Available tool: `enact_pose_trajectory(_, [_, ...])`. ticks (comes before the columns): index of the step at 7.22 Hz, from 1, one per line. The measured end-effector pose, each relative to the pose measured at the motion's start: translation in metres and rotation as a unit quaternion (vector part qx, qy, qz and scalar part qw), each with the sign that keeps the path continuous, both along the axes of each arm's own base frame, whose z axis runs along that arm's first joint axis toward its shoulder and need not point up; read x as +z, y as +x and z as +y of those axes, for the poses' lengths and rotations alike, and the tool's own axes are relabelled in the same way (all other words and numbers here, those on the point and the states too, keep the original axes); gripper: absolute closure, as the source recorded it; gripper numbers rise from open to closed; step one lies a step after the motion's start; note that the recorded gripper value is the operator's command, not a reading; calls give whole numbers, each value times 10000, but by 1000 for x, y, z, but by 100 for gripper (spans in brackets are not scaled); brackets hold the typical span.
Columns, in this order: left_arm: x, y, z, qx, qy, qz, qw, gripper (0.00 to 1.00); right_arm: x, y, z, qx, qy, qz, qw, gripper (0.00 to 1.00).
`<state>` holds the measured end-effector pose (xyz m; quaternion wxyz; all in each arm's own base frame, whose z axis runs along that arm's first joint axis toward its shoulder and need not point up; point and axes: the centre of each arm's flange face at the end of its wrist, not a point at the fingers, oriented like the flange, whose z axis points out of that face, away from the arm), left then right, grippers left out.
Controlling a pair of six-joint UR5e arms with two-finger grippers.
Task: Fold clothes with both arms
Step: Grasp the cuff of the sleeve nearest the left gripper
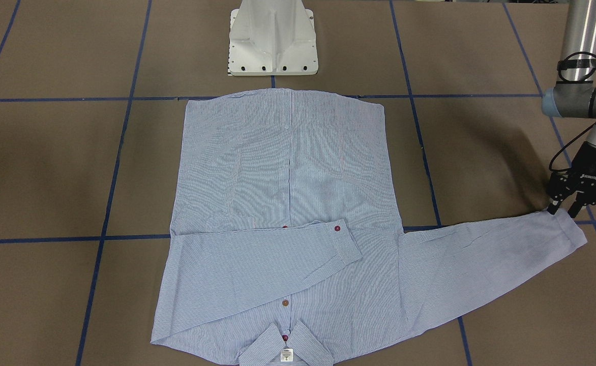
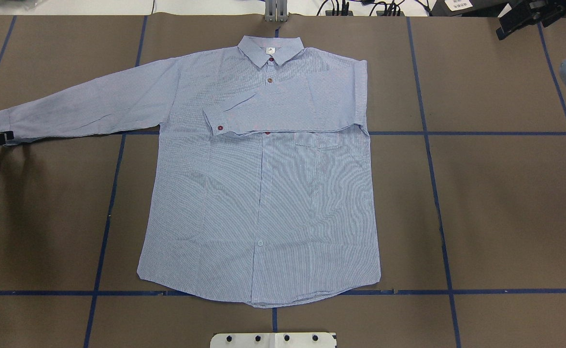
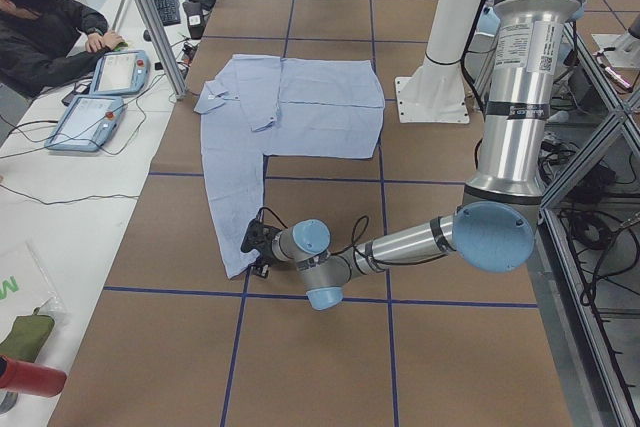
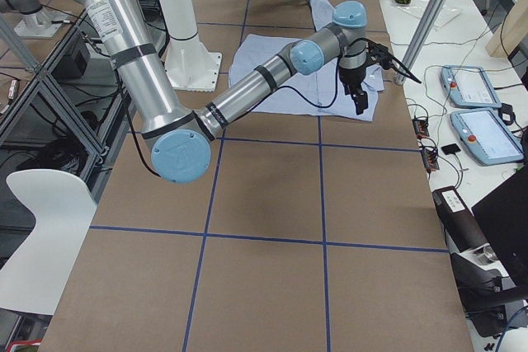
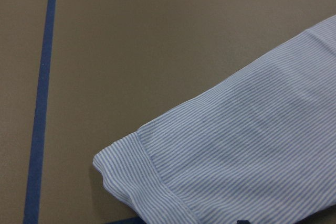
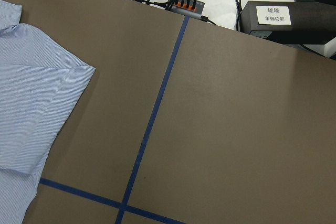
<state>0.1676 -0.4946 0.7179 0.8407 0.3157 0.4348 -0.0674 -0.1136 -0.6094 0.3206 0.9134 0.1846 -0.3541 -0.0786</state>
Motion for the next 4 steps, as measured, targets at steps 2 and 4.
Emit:
enact_pose_trajectory(2, [1, 0, 1, -41, -38, 48, 10000, 100, -1, 0, 0, 3, 5, -4, 10000, 0])
enact_pose_trajectory(4, [1, 0, 1, -43, -24, 39, 10000, 100, -2, 0, 0, 10, 6, -10, 10000, 0])
